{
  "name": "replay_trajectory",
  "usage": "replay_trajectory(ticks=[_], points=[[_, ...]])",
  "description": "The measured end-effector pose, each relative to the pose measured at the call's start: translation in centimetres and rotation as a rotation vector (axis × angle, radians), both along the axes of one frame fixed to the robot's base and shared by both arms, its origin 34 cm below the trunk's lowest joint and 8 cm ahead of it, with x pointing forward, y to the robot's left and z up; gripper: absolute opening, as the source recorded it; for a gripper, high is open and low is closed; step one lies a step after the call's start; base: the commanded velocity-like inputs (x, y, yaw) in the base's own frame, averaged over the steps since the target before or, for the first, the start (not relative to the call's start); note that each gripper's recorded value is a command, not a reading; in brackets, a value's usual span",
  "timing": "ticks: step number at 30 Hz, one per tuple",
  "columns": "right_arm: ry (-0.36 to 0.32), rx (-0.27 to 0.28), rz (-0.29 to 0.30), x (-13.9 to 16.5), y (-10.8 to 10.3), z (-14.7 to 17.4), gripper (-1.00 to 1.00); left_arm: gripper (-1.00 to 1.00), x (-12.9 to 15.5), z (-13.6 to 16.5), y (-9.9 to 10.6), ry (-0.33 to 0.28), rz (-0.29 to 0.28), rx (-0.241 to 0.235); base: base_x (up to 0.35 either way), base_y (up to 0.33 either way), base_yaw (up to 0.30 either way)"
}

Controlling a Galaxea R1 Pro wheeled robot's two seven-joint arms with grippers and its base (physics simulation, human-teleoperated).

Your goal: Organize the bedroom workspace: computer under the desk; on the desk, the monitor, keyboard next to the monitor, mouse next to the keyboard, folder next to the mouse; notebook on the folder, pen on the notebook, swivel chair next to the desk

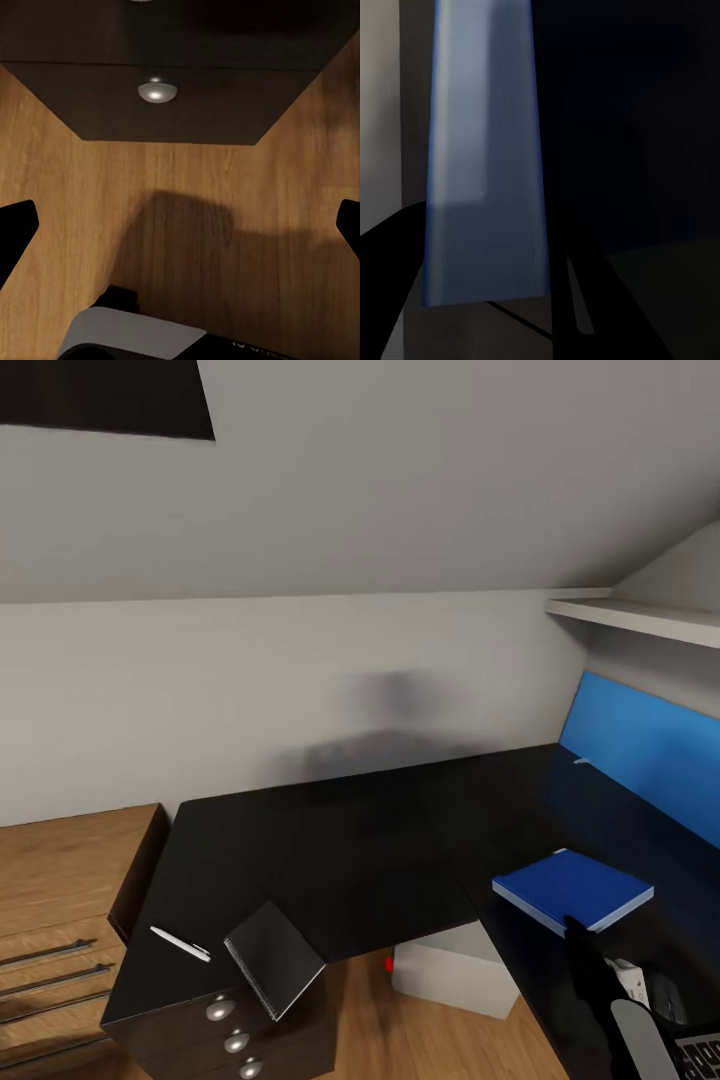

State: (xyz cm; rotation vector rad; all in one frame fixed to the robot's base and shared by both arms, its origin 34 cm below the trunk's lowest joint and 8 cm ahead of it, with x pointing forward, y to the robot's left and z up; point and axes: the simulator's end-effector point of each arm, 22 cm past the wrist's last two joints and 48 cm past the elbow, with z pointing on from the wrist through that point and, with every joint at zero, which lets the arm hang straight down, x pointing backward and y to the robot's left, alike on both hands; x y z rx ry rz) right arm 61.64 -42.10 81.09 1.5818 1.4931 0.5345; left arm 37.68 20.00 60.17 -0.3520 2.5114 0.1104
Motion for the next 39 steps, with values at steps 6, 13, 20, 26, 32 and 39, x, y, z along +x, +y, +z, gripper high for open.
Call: replay_trajectory(ticks=[6,13,20,26,32,39], points=[[-0.003,0.006,0.000,0.07,0.14,0.01,-1.00,1.00,0.00,0.00,0.00,0.000,0.000,0.000,-0.131,0.000,0.000],[-0.003,0.007,0.000,0.06,0.13,0.01,-1.00,1.00,0.02,0.01,0.00,-0.001,0.000,0.000,-0.008,0.000,0.000],[-0.003,0.006,0.000,0.06,0.12,0.01,-1.00,1.00,-0.02,0.00,0.00,0.000,0.000,0.000,0.000,0.000,0.000],[0.006,-0.001,0.005,-0.06,0.14,-0.20,1.00,1.00,0.01,0.00,0.01,0.000,0.000,0.000,0.000,0.000,0.000],[0.005,-0.001,0.005,-0.05,0.17,-0.21,1.00,1.00,0.02,0.00,0.02,0.000,0.001,0.000,0.000,0.000,0.000],[0.005,-0.001,0.006,-0.04,0.17,-0.20,1.00,1.00,0.00,0.00,0.01,0.000,0.000,0.000,0.000,0.000,0.000]])
